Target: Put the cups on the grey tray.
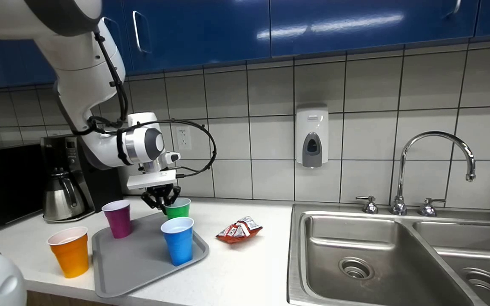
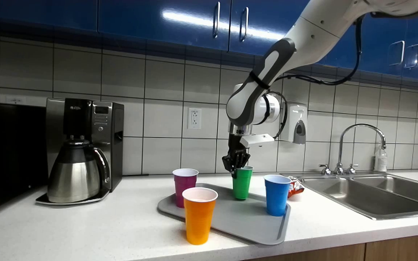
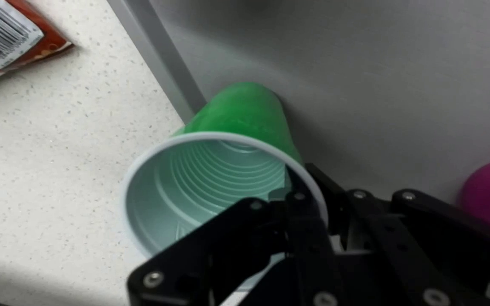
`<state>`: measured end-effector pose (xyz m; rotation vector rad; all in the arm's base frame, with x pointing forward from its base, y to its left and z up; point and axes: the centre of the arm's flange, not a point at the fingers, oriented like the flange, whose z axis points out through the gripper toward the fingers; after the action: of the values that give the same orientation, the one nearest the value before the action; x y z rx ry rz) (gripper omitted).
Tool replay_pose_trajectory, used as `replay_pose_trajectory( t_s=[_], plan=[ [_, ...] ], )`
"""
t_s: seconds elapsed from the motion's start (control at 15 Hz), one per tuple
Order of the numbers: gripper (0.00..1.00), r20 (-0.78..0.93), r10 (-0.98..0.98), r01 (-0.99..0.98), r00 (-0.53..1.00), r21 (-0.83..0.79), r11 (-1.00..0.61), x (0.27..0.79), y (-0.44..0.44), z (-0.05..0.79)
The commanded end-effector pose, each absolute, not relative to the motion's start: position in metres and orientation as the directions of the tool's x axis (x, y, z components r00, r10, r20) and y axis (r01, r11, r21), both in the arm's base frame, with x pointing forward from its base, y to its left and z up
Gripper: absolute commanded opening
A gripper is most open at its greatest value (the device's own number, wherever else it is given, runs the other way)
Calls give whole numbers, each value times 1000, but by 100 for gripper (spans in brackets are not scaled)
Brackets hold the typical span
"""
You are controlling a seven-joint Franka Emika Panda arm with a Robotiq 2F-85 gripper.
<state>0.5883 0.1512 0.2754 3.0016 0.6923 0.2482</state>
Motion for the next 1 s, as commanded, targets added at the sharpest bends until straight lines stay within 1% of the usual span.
replay_pose_trajectory(
  t_s=[0.0,0.4,0.47,0.93],
  plan=[
    [1,154,468,457,870,102,-883,580,151,276],
    [1,151,486,476,861,103,-874,579,152,275],
    [1,167,496,486,852,100,-868,570,159,275],
    [1,148,508,499,849,95,-861,563,169,271]
  ],
)
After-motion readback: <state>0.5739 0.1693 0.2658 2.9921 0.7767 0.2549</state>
